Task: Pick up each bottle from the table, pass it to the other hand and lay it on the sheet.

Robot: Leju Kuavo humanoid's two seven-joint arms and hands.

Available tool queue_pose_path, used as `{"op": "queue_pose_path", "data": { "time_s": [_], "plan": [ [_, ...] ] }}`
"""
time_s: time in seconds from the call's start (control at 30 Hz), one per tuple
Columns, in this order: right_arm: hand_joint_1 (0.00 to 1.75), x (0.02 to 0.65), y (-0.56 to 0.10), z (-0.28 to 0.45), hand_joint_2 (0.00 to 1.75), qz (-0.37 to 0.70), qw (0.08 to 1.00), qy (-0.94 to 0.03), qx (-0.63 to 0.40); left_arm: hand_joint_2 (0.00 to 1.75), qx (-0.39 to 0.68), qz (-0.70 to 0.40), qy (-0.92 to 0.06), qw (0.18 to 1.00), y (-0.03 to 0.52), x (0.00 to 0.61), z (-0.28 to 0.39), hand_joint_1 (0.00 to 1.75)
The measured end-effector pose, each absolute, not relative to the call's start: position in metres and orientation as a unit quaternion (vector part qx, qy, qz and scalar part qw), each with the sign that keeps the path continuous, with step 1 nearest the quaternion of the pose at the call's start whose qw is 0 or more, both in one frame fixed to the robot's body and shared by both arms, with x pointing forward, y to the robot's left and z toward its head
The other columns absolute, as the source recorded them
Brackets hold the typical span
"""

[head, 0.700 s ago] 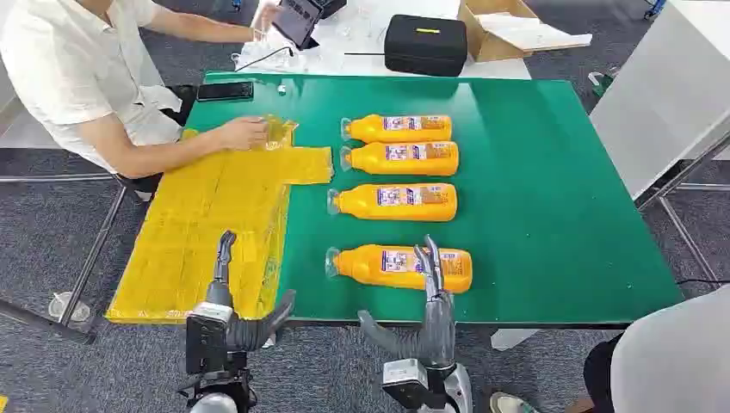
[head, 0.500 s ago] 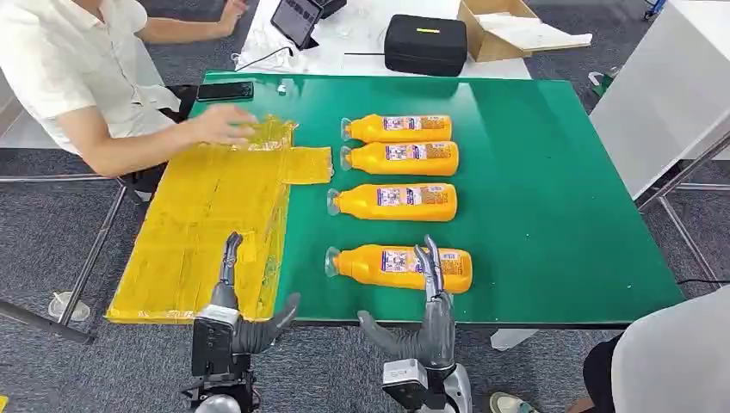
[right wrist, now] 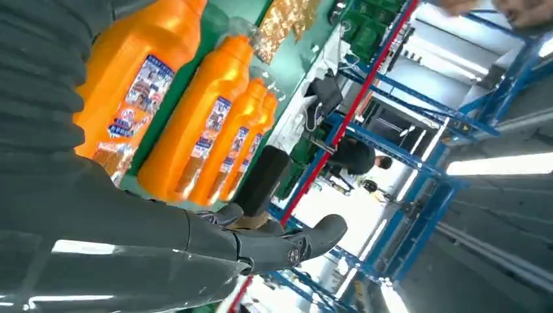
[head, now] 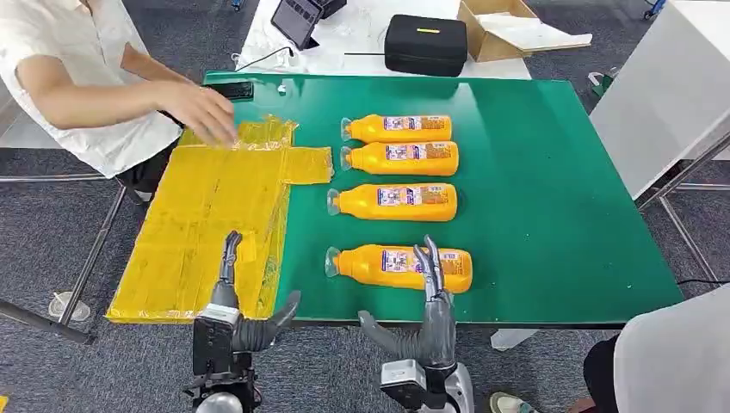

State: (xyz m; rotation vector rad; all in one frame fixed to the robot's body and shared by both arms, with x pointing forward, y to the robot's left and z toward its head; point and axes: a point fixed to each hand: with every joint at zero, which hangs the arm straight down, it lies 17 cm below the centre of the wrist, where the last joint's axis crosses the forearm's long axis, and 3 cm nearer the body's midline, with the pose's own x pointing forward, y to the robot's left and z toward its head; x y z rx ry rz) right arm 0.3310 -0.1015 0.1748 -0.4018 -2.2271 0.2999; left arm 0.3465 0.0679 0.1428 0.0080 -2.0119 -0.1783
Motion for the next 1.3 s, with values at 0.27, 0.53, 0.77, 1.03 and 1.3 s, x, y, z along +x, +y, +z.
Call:
{"op": "queue_pose_path", "data": {
  "time_s": [0.27, 0.53, 0.77, 1.03, 1.3],
  "plan": [
    [0.00, 0.343, -0.118, 0.148, 1.75, 0.280, 0.357, -0.847, -0.276, 1.75, -0.016, -0.070, -0.846, 0.528, 0.061, 0.351, 0.149, 0.00],
    [0.00, 0.383, -0.181, 0.108, 1.75, 0.361, 0.378, -0.770, -0.367, 1.75, -0.037, -0.070, -0.844, 0.530, 0.051, 0.354, 0.151, 0.00],
    [0.00, 0.416, -0.213, 0.088, 1.75, 0.408, 0.392, -0.727, -0.390, 1.75, -0.034, -0.067, -0.848, 0.524, 0.047, 0.358, 0.156, 0.00],
    [0.00, 0.434, -0.216, 0.065, 0.00, 0.438, 0.419, -0.704, -0.370, 1.75, -0.039, -0.062, -0.840, 0.538, 0.038, 0.364, 0.157, 0.00],
    [0.00, 0.441, -0.210, 0.044, 0.00, 0.465, 0.441, -0.687, -0.344, 1.75, -0.045, -0.071, -0.839, 0.538, 0.029, 0.365, 0.159, 0.00]
  ]
}}
